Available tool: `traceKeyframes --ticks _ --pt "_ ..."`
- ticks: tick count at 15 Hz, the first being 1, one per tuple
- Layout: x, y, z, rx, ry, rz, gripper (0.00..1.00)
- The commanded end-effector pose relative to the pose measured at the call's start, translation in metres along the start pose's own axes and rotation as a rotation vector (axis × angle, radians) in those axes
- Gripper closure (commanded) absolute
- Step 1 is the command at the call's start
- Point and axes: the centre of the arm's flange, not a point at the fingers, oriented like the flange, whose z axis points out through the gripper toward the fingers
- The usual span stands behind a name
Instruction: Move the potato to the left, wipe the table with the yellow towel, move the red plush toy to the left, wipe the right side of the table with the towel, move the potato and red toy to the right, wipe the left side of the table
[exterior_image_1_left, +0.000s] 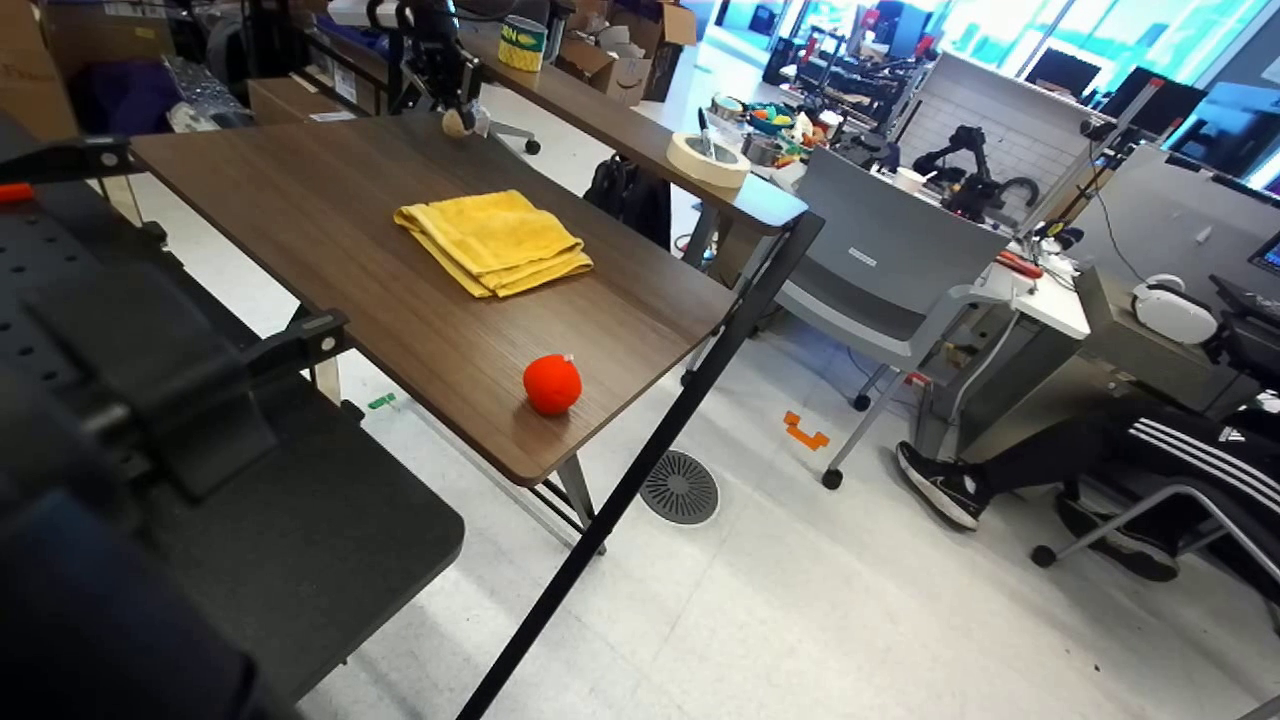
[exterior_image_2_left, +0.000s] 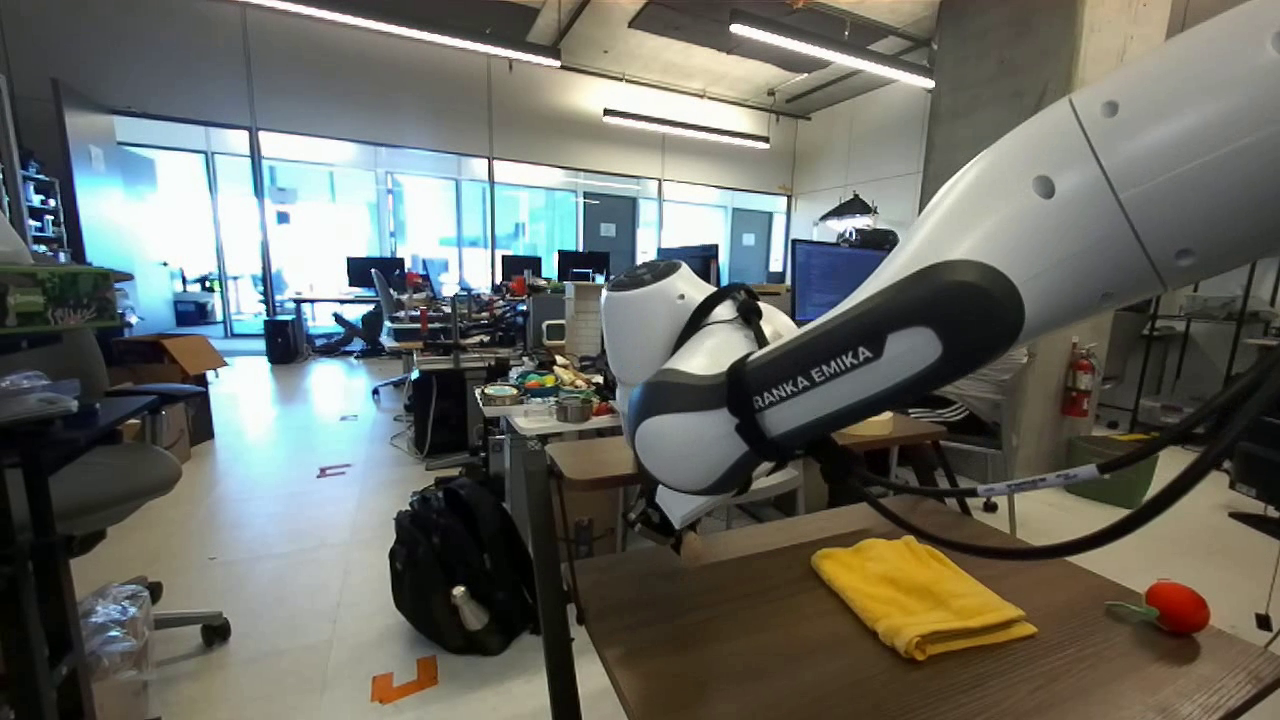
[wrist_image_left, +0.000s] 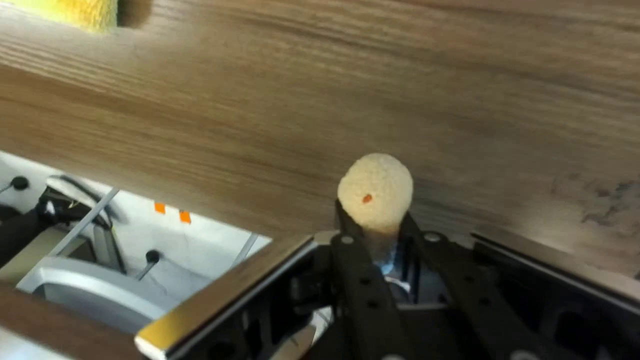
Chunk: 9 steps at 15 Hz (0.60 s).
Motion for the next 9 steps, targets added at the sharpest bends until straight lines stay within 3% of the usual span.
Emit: traceKeyframes --ticks 1,9 --pt "0.063 -0.024 0.037 -0.038 0.12 0.048 0.95" --pt "0.044 -0.04 0.036 0.117 0.041 0.078 0.95"
